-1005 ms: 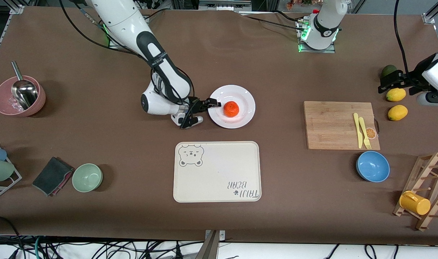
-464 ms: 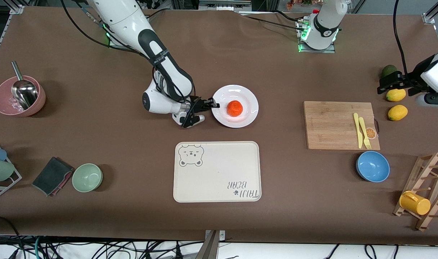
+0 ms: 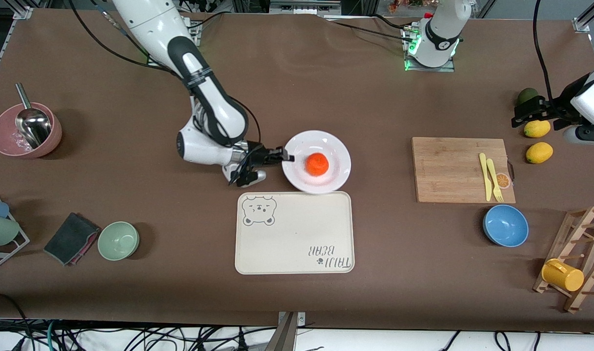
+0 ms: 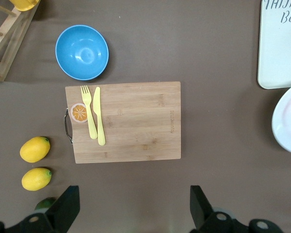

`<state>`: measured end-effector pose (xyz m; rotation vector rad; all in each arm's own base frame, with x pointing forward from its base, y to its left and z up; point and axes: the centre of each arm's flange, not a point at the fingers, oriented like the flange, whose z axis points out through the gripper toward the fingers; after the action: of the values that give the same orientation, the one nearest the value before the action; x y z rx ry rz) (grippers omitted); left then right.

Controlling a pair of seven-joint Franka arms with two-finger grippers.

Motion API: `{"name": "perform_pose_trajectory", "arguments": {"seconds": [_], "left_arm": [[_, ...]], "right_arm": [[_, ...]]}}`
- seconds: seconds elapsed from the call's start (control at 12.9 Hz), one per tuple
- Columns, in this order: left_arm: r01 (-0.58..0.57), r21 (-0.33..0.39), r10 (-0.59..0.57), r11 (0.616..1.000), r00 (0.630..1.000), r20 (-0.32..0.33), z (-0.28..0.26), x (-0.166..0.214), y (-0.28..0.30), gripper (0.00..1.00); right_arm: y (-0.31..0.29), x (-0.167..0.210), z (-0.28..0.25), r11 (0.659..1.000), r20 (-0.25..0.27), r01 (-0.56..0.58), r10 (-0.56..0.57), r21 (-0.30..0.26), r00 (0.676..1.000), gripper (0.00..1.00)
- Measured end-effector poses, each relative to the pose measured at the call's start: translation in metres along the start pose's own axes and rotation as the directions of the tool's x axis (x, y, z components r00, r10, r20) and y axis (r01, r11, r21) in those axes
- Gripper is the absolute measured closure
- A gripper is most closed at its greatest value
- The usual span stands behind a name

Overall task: Place orange and plate with both arms
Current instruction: 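Slide the plate with the right gripper onto the bear tray, then open the right gripper and release the plate rim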

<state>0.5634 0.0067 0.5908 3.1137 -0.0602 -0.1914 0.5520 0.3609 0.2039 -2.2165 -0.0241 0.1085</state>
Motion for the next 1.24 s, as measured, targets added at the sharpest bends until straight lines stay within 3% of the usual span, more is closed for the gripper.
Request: {"name": "perform_pose_trajectory", "arguments": {"seconds": [0.23, 0.46, 0.7, 1.24], "left_arm": [[-0.001, 0.0, 0.001, 1.0, 1.0, -0.001, -0.001, 0.0, 0.0, 0.0], [-0.001, 0.0, 0.001, 1.0, 1.0, -0.002, -0.001, 0.0, 0.001, 0.0], [-0.001, 0.0, 0.001, 1.0, 1.0, -0.003, -0.001, 0.0, 0.001, 0.0], [-0.001, 0.0, 0.001, 1.0, 1.0, -0.003, -0.001, 0.0, 0.001, 0.0]], "right_arm": [[-0.004, 0.055, -0.052, 0.995, -0.103, -0.075, 0.081, 0.059, 0.991, 0.95], [0.017, 0.091, -0.069, 0.983, -0.15, -0.16, 0.173, 0.092, 0.973, 0.95], [0.055, 0.106, -0.06, 0.97, -0.215, -0.236, 0.244, 0.062, 0.946, 0.95], [0.096, 0.121, -0.024, 0.945, -0.222, -0.313, 0.326, 0.09, 0.919, 0.95]]}}
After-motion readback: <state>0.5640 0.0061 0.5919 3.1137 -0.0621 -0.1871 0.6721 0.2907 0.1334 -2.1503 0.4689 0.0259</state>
